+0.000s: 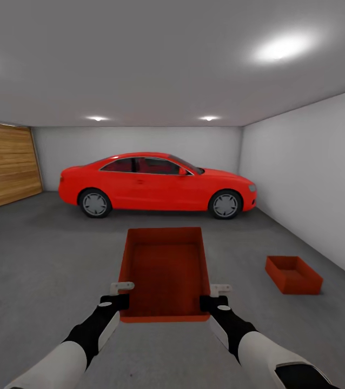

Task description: Move the two storage containers from the living room to the garage. In the garage, place one container on the floor and stack the other container on top of it (either order is fine).

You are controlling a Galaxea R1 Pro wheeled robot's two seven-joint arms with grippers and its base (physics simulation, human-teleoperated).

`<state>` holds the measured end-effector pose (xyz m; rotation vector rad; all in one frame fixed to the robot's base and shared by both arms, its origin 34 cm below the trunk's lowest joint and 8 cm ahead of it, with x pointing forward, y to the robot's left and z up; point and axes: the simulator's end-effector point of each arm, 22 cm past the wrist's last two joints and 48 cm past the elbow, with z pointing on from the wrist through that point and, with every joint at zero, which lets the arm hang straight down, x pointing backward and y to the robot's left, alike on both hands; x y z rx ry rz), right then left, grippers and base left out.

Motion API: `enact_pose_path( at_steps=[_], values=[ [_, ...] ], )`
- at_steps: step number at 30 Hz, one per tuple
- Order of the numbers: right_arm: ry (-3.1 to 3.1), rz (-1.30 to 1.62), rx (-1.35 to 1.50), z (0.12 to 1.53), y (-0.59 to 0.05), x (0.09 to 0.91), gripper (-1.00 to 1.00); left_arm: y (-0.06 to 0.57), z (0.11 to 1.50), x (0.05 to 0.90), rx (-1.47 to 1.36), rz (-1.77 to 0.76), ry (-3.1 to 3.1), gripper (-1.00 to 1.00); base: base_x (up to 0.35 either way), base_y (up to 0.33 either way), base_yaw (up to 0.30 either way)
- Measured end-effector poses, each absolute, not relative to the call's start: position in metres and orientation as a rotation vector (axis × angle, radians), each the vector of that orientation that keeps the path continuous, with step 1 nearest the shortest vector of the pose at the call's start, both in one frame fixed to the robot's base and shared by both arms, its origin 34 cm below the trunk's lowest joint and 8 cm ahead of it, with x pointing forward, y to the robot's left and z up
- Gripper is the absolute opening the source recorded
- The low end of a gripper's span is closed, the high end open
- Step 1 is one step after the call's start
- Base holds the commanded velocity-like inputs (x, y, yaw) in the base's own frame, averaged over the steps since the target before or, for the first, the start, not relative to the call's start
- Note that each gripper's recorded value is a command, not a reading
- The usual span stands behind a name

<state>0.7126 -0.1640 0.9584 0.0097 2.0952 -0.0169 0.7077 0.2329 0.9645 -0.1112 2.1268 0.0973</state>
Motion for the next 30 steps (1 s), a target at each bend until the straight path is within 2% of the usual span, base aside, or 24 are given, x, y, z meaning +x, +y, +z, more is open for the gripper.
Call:
enact_pose_path(
  at_steps=[30],
  values=[
    [2.096, -0.017, 0.01, 0.9581, -0.1633, 0.7122, -1.0, 0.2336, 0.9643, 0.7075, -0.11, 0.097, 2.128, -1.0, 0.322, 0.0, 0.0]
  ],
)
